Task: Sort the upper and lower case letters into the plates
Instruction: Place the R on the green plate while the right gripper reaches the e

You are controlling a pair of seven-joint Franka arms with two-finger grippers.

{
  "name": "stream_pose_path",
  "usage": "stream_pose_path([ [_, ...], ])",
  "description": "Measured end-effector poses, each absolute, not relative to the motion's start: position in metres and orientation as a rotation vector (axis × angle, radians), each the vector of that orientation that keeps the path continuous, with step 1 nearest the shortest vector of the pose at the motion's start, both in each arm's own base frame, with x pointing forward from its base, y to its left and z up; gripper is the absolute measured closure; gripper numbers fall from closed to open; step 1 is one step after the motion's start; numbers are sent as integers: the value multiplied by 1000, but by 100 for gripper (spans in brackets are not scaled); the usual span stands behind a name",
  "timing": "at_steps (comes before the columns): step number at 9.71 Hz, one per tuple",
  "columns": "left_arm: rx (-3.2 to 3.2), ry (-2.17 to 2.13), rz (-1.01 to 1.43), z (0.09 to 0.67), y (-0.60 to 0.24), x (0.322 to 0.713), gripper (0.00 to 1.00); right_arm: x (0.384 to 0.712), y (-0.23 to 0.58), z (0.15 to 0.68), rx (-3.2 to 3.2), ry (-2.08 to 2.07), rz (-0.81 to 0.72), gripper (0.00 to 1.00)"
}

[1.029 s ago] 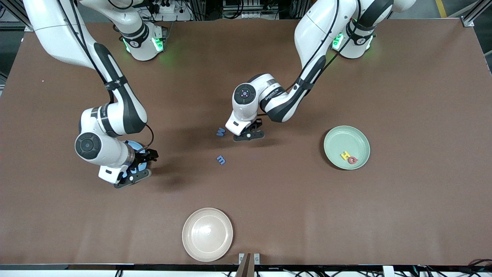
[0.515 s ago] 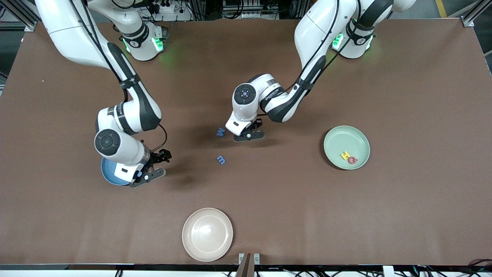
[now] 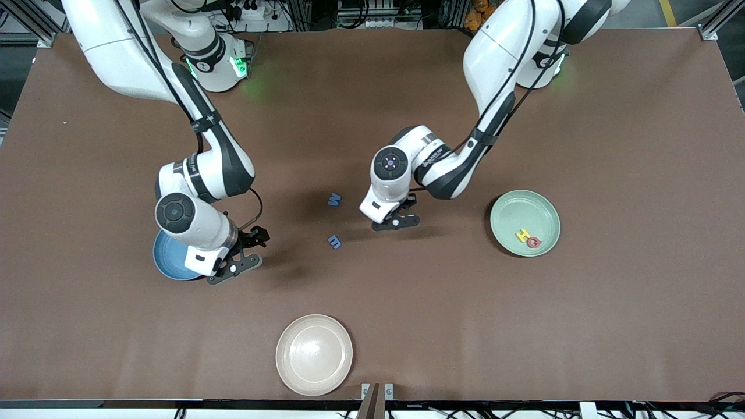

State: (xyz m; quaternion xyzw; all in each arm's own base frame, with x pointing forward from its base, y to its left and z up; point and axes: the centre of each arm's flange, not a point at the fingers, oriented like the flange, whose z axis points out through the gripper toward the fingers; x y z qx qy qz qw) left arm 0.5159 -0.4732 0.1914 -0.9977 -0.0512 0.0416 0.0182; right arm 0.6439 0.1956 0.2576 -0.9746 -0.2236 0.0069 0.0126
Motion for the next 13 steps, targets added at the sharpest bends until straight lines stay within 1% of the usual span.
stream_pose_path([
  [3, -3053, 0, 208, 213, -415, 554, 71, 641, 228, 257, -3019, -761, 7, 0],
  [5, -3021, 127, 284, 233, -359, 580, 71, 635, 271, 253, -2999, -819, -7, 0],
  [7, -3012, 259, 341, 243, -288, 598, 71, 628, 301, 240, -2981, -875, 3, 0],
  [10, -3020, 392, 463, 237, -149, 607, 71, 625, 344, 225, -2974, -869, -14, 0],
  [12, -3055, 364, 497, 219, -97, 594, 70, 615, 375, 203, -2970, -869, -7, 0],
  [13, -3064, 344, 504, 211, -87, 586, 64, 606, 392, 191, -2964, -876, -15, 0],
])
